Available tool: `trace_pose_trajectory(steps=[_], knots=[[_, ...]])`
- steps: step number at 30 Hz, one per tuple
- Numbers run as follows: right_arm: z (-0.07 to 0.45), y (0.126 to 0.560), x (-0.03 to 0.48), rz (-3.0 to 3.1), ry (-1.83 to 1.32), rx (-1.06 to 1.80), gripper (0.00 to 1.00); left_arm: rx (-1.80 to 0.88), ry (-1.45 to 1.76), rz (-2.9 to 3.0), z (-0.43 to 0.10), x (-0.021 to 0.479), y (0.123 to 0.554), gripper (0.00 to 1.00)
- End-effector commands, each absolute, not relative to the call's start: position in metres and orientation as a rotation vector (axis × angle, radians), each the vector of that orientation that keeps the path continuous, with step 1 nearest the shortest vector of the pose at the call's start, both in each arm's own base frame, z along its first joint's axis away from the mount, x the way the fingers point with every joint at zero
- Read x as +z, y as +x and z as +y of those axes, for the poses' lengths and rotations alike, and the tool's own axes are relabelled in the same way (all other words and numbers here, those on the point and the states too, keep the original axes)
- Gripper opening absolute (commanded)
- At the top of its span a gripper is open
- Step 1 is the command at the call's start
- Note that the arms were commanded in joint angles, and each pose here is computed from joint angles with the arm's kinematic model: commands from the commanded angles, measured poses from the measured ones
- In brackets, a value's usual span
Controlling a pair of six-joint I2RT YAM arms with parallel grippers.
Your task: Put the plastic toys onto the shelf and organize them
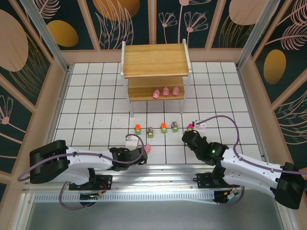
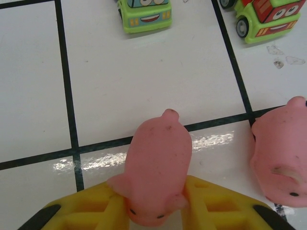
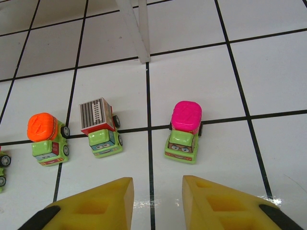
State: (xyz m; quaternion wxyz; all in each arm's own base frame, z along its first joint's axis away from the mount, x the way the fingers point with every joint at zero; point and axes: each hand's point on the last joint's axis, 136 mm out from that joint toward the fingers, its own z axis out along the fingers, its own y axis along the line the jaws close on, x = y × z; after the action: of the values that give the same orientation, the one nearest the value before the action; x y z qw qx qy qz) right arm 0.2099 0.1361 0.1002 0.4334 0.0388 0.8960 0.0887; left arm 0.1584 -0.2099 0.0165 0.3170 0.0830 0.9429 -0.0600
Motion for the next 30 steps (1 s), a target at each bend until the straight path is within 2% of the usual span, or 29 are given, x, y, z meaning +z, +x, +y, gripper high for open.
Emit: trace_pose_trajectory(steps=[1, 14, 30], knots=[[0.134, 0.21, 0.099, 2.216, 0.1, 0.218, 0.33, -0.158, 0.213, 2.442, -0.215, 0.03, 0.164, 0.29], [0.133, 0.21, 0.101, 2.208, 0.105, 0.223, 0.33, -0.145, 0.213, 2.329, -0.234, 0.085, 0.186, 0.29], [0.132, 0.209, 0.1, 2.205, 0.107, 0.216, 0.33, -0.176, 0.16, 2.183, -0.261, 0.172, 0.266, 0.3]])
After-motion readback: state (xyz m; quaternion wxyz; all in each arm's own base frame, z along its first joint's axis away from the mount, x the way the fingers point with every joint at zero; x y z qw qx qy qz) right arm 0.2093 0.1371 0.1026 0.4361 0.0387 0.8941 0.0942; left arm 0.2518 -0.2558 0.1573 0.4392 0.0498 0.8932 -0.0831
